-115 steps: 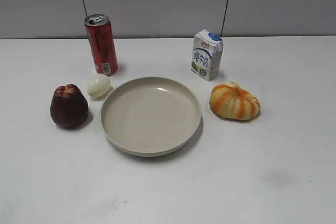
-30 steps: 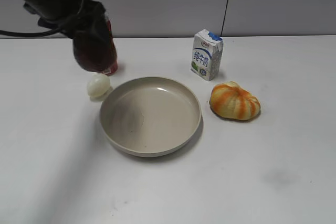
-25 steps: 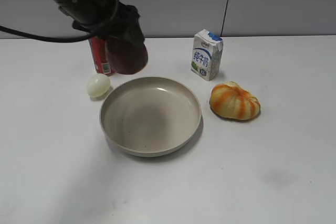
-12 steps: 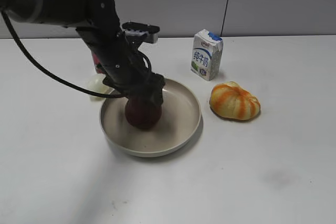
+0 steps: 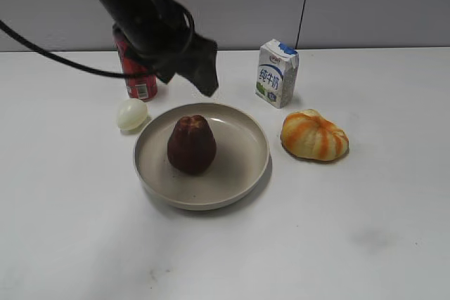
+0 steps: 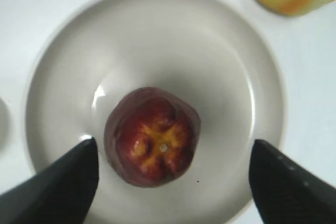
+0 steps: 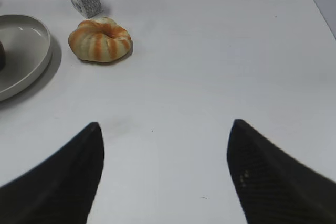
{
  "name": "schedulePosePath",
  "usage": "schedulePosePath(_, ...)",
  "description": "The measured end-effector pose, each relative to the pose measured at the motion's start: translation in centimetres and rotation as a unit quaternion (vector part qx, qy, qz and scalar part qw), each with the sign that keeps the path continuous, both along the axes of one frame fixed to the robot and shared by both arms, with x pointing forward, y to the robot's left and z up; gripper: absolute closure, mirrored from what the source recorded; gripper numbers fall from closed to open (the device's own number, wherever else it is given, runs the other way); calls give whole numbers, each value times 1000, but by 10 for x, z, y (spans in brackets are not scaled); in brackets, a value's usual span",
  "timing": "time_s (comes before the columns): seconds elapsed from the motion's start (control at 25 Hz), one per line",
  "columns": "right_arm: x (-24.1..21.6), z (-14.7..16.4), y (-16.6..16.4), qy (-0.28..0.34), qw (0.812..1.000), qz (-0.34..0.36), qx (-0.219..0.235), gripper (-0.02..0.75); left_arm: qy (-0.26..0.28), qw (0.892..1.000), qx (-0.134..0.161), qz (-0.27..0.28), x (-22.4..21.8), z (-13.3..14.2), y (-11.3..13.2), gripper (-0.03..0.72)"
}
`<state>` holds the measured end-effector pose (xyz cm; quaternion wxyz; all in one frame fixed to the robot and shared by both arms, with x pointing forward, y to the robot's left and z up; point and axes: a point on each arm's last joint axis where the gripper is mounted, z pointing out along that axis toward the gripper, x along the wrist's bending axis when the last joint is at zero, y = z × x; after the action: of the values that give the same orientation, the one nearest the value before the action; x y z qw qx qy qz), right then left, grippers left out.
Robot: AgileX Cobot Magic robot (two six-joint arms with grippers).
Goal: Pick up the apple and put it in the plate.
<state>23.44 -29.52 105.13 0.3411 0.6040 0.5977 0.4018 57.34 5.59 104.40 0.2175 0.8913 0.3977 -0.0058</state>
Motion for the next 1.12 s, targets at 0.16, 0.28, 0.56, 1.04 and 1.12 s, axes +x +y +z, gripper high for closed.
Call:
schedulePosePath(0.16,0,0,0,0,1000,0,0,153,-30,999,26,-11,-21,53,21,-1)
schedulePosePath(0.28,0,0,0,0,1000,0,0,153,-61,996,57,13,-30,75,41,2)
schedulePosePath(0.56,0,0,0,0,1000,0,0,153,-75,989,73,106,-60,95,109,22)
schedulePosePath(1.04,0,0,0,0,1000,0,0,153,-67,952,91,284,-195,46,231,54)
schedulePosePath(1.12,0,0,0,0,1000,0,0,153,-89,948,82,294,-219,36,235,58)
